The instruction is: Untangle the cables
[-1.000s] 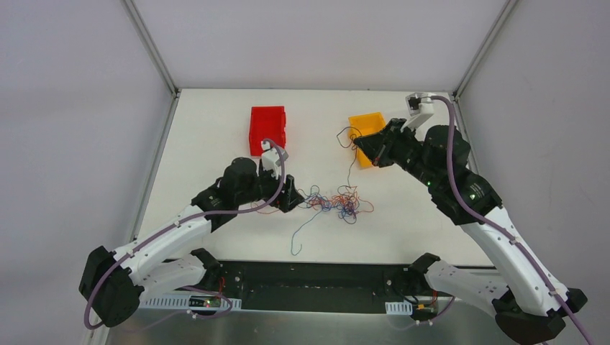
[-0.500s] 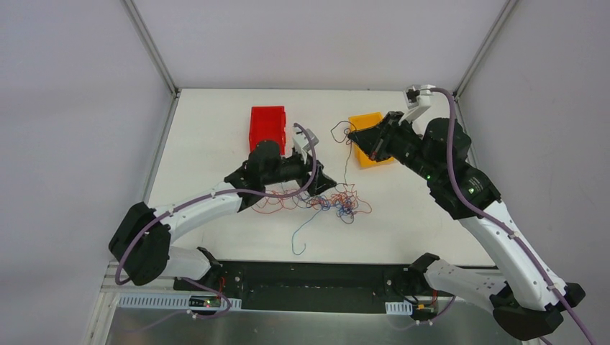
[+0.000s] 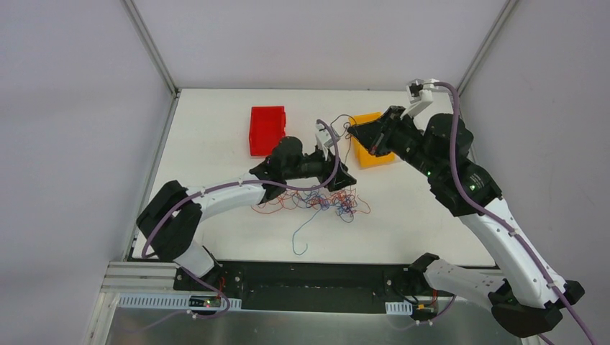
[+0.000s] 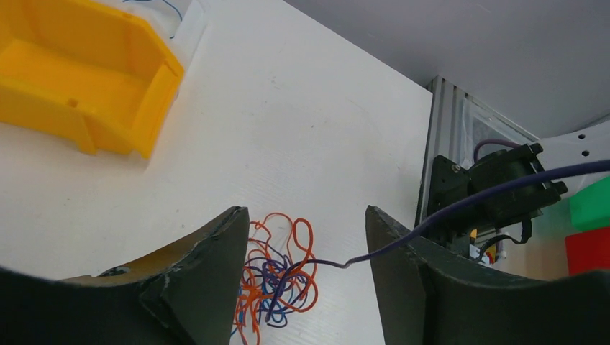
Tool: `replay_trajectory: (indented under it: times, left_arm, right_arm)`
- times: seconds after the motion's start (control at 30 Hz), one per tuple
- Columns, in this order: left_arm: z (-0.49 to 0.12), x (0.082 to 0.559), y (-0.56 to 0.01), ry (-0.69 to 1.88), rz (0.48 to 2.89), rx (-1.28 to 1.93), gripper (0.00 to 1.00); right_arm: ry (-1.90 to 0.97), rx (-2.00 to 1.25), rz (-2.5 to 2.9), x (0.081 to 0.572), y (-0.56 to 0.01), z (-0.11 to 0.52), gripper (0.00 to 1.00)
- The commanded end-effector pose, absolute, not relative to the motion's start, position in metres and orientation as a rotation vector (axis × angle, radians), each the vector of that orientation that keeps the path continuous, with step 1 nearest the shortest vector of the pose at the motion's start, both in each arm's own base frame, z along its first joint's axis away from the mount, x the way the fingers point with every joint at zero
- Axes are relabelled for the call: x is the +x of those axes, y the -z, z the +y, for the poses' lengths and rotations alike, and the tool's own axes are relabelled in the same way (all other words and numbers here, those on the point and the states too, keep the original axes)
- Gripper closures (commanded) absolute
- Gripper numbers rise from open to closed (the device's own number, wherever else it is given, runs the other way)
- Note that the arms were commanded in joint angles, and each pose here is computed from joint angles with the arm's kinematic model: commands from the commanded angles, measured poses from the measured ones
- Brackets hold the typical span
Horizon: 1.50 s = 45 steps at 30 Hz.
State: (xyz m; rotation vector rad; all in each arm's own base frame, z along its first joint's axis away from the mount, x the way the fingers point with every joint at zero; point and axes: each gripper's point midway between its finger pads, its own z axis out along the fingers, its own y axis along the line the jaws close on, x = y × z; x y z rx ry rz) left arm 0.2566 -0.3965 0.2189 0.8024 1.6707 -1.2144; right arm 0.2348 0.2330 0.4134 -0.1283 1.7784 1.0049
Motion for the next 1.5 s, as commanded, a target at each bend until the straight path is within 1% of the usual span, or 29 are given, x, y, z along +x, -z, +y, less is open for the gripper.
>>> replay_trajectory:
  times: [0.0, 0.1, 0.2, 0.27, 0.33, 0.47, 0.53, 0.63, 0.73, 0.87, 1.07, 1.33, 1.47]
  left_arm:
    - [-0.412, 0.259, -0.226, 1.266, 1.666, 0.721, 0.44]
    - [-0.406, 0.272, -0.198, 1.225, 1.738, 0.595, 0.56]
    - [-0.408, 0.274, -0.168, 1.226, 1.821, 0.565, 0.63]
    - [-0.41, 0.273, -0.148, 1.234, 1.879, 0.555, 0.65]
    - [-0.406, 0.271, -0.131, 1.216, 1.936, 0.539, 0.65]
    - [-0.379, 0.269, -0.098, 1.076, 2.057, 0.47, 0.67]
    - [-0.363, 0.266, -0.09, 1.003, 2.094, 0.462, 0.68]
    - [-0.341, 0.263, -0.09, 0.912, 2.116, 0.441, 0.68]
    - [-0.322, 0.261, -0.105, 0.841, 2.102, 0.421, 0.66]
    - [-0.298, 0.261, -0.111, 0.721, 2.126, 0.399, 0.63]
    - [-0.277, 0.252, -0.134, 0.685, 2.091, 0.384, 0.5]
    - [-0.239, 0.247, -0.178, 0.602, 2.028, 0.285, 0.35]
    - [-0.215, 0.243, -0.191, 0.547, 1.999, 0.204, 0.31]
  right_arm:
    - [-1.026, -0.08, 1.639, 0.236, -0.463, 0.224, 1.0]
    - [-0.979, -0.042, 1.588, 0.241, -0.485, 0.213, 1.0]
    - [-0.937, -0.005, 1.51, 0.243, -0.515, 0.2, 1.0]
    - [-0.909, 0.023, 1.447, 0.243, -0.539, 0.188, 1.0]
    - [-0.876, 0.055, 1.392, 0.243, -0.56, 0.177, 1.0]
    - [-0.823, 0.105, 1.31, 0.242, -0.592, 0.157, 1.0]
    - [-0.796, 0.126, 1.289, 0.241, -0.598, 0.149, 1.0]
    - [-0.754, 0.143, 1.297, 0.243, -0.589, 0.142, 1.0]
    - [-0.689, 0.166, 1.339, 0.254, -0.564, 0.139, 1.0]
    - [-0.577, 0.224, 1.347, 0.267, -0.552, 0.125, 1.0]
    - [-0.465, 0.235, 1.377, 0.292, -0.539, 0.123, 1.0]
    - [-0.456, 0.266, 1.425, 0.332, -0.521, 0.131, 1.0]
    - [-0.473, 0.294, 1.435, 0.352, -0.519, 0.129, 1.0]
